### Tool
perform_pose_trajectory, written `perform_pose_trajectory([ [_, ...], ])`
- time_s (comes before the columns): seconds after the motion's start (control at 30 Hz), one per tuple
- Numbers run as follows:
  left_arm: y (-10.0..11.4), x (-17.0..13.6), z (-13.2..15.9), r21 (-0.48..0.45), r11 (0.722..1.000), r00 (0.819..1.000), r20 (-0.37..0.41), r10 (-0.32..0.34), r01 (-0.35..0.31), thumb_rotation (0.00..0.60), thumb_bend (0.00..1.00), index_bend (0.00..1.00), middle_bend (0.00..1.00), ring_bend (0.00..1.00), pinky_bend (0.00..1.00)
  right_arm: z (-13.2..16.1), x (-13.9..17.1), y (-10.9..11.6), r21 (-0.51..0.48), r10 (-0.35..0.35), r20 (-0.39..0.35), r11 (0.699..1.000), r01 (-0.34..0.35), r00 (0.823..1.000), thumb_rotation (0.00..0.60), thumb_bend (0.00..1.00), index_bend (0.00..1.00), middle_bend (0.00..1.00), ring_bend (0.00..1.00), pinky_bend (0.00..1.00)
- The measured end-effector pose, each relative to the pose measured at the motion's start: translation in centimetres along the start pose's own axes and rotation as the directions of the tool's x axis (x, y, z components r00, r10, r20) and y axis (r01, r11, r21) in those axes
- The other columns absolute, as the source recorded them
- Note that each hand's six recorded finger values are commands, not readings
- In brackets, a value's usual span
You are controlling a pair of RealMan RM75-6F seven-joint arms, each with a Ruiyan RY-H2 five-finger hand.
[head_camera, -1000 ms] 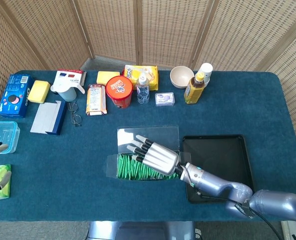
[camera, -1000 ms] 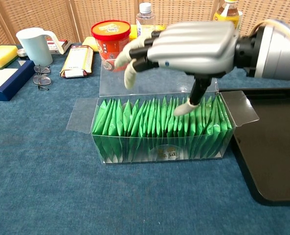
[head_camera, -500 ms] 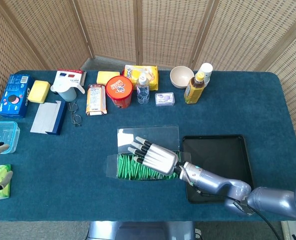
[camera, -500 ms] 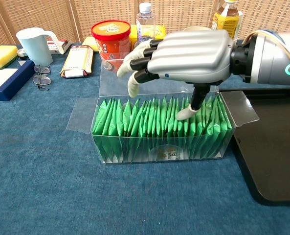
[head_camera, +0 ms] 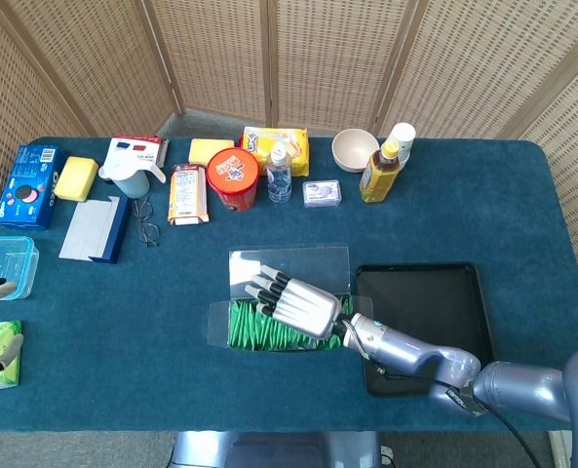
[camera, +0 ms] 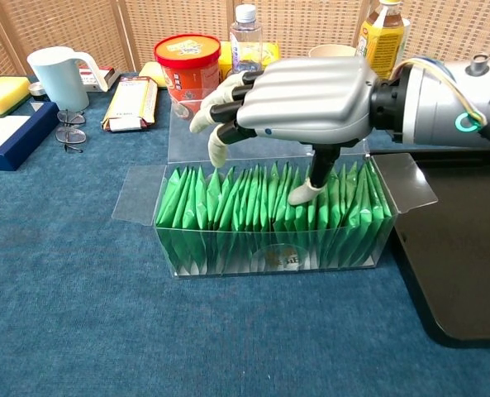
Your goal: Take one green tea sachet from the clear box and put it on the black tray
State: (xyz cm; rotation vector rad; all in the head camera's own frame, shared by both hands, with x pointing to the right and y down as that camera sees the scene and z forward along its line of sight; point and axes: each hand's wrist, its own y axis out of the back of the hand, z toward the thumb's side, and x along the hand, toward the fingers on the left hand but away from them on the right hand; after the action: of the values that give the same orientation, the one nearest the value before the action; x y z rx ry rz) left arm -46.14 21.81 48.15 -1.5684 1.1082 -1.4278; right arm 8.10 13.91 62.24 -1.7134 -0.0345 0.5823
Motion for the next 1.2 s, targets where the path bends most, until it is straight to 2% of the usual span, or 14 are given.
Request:
perform_pose_trajectory([
  [0.13, -0.01, 0.0, 0.02, -0.002, 1.0, 1.0, 0.001, -0.001, 0.001, 0.6, 0.3, 0.19, 0.18, 0.15, 0.25, -0.09, -0.16, -0.04, 0.007, 0.004, 0.008, 1.0, -0.005, 1.0, 0.6, 0.11, 0.25, 0.11, 0.0, 0.07],
  [0.3, -0.03, 0.1, 0.15, -0.002, 1.0, 1.0, 0.007, -0.001, 0.001, 0.6, 0.3, 0.19, 0.18, 0.15, 0.25, -0.06, -0.21, -0.12, 0.004, 0.01, 0.011, 1.0, -0.01, 1.0, 0.6, 0.17, 0.28, 0.11, 0.0, 0.07],
  [0.43, 0.08, 0.1, 0.14, -0.001, 1.0, 1.0, 0.007, 0.003, -0.003, 0.6, 0.3, 0.19, 0.18, 0.15, 0.25, -0.06, -0.36, -0.1, -0.005, 0.012, 0.014, 1.0, -0.012, 1.0, 0.6, 0.18, 0.28, 0.11, 0.0, 0.07],
  [0.6, 0.06, 0.04, 0.09, -0.002, 1.0, 1.0, 0.005, 0.002, -0.002, 0.6, 0.3, 0.19, 0.18, 0.15, 0.25, -0.2, -0.5, -0.16, -0.002, 0.004, 0.022, 1.0, -0.004, 1.0, 0.6, 0.27, 0.28, 0.11, 0.0, 0.07],
  [0.9, -0.01, 0.13, 0.19, -0.005, 1.0, 1.0, 0.009, 0.002, -0.002, 0.6, 0.3, 0.19, 0.18, 0.15, 0.25, -0.44, -0.32, -0.17, -0.015, -0.011, 0.034, 1.0, 0.011, 0.999, 0.6, 0.38, 0.27, 0.11, 0.0, 0.07],
  [1.03, -0.02, 0.19, 0.25, -0.004, 1.0, 1.0, 0.012, 0.003, -0.003, 0.6, 0.3, 0.19, 0.18, 0.15, 0.25, -0.55, -0.15, -0.27, -0.022, -0.01, 0.038, 1.0, 0.01, 0.999, 0.6, 0.4, 0.28, 0.11, 0.0, 0.07],
  [1.2, -0.09, 0.26, 0.34, -0.004, 1.0, 1.0, 0.014, 0.002, -0.001, 0.6, 0.3, 0.19, 0.18, 0.15, 0.25, -0.61, 0.07, -0.29, -0.034, -0.014, 0.042, 0.999, 0.016, 0.999, 0.6, 0.43, 0.34, 0.13, 0.0, 0.07],
])
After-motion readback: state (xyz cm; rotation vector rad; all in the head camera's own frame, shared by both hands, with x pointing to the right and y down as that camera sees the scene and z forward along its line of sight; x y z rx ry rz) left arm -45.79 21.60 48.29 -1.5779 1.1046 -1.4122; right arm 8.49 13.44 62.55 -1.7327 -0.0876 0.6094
